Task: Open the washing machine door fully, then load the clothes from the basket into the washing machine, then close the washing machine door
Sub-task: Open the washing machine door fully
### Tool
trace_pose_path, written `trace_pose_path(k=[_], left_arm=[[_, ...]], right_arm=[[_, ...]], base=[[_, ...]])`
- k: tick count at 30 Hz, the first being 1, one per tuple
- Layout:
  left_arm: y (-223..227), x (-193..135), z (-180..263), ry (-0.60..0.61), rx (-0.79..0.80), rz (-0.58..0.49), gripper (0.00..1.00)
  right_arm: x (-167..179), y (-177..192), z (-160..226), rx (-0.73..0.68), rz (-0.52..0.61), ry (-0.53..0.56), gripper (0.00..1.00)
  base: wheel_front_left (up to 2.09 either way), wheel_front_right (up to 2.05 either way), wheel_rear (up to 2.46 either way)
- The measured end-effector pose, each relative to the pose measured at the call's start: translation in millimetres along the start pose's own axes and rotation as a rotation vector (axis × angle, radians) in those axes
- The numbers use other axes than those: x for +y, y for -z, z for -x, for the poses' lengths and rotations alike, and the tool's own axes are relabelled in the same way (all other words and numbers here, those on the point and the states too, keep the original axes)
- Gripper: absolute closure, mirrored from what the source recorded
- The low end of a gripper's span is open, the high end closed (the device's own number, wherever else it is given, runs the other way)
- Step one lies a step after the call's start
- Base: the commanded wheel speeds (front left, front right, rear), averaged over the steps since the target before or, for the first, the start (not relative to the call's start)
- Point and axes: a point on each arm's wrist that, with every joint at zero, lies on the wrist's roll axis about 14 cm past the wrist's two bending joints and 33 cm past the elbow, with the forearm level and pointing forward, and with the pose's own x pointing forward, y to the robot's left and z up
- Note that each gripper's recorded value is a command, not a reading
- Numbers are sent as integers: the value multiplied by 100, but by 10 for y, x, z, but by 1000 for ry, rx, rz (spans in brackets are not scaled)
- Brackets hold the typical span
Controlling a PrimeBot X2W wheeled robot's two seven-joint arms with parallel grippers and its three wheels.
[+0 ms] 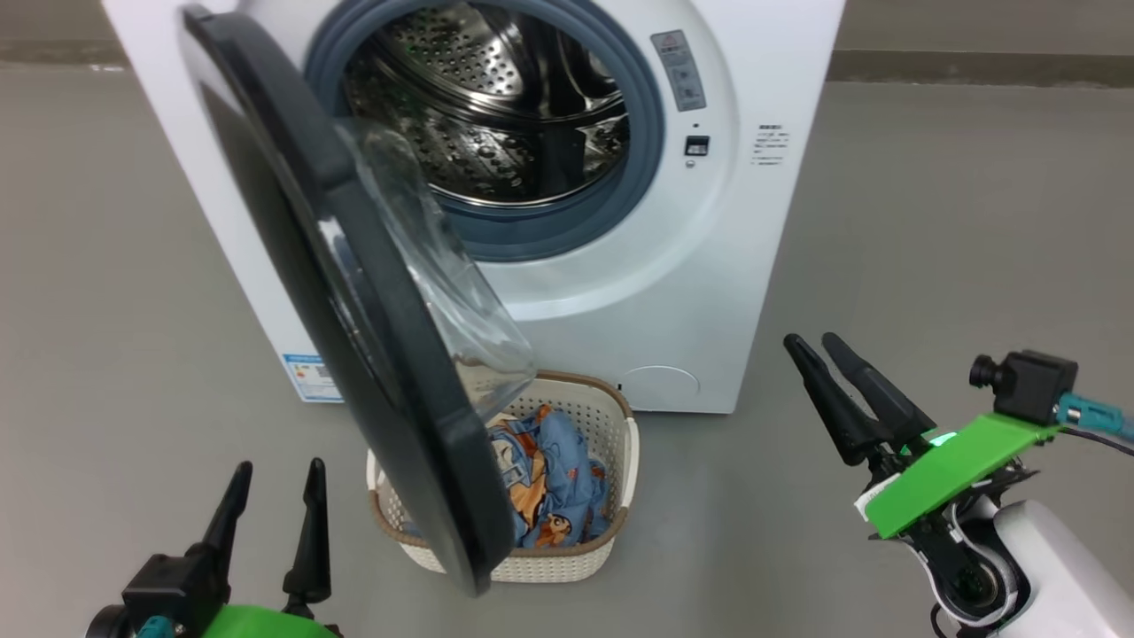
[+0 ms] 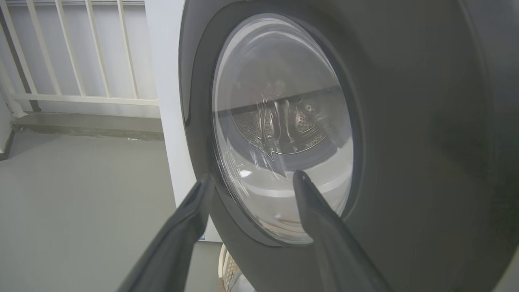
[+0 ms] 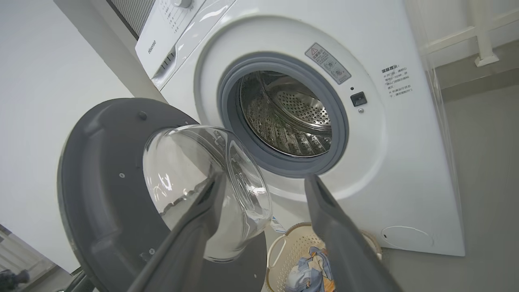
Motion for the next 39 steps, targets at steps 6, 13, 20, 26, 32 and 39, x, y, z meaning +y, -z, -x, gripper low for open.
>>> trace_pose_path(k=[6, 13, 20, 26, 32, 39], left_arm=[[49, -95, -29, 28, 12, 2, 0], [35, -134, -64, 35, 5, 8, 0], [63, -163, -96, 42, 11, 12, 0], [94, -180, -115, 47, 19, 15, 0], [104, -179, -118, 46, 22, 15, 0], [120, -162, -116, 42, 27, 15, 0]], right_arm=[[-186, -133, 214, -117, 115, 57, 0], [-540, -191, 507, -165, 251, 172, 0], [-687, -179, 640, -162, 375, 235, 0], [-777, -142, 717, -159, 425, 284, 0], [-790, -107, 719, -159, 429, 297, 0], [-797, -84, 699, -154, 436, 300, 0]], base=[[0, 0, 0], [0, 0, 0], [0, 0, 0], [0, 0, 0], [0, 0, 0], [0, 0, 0]])
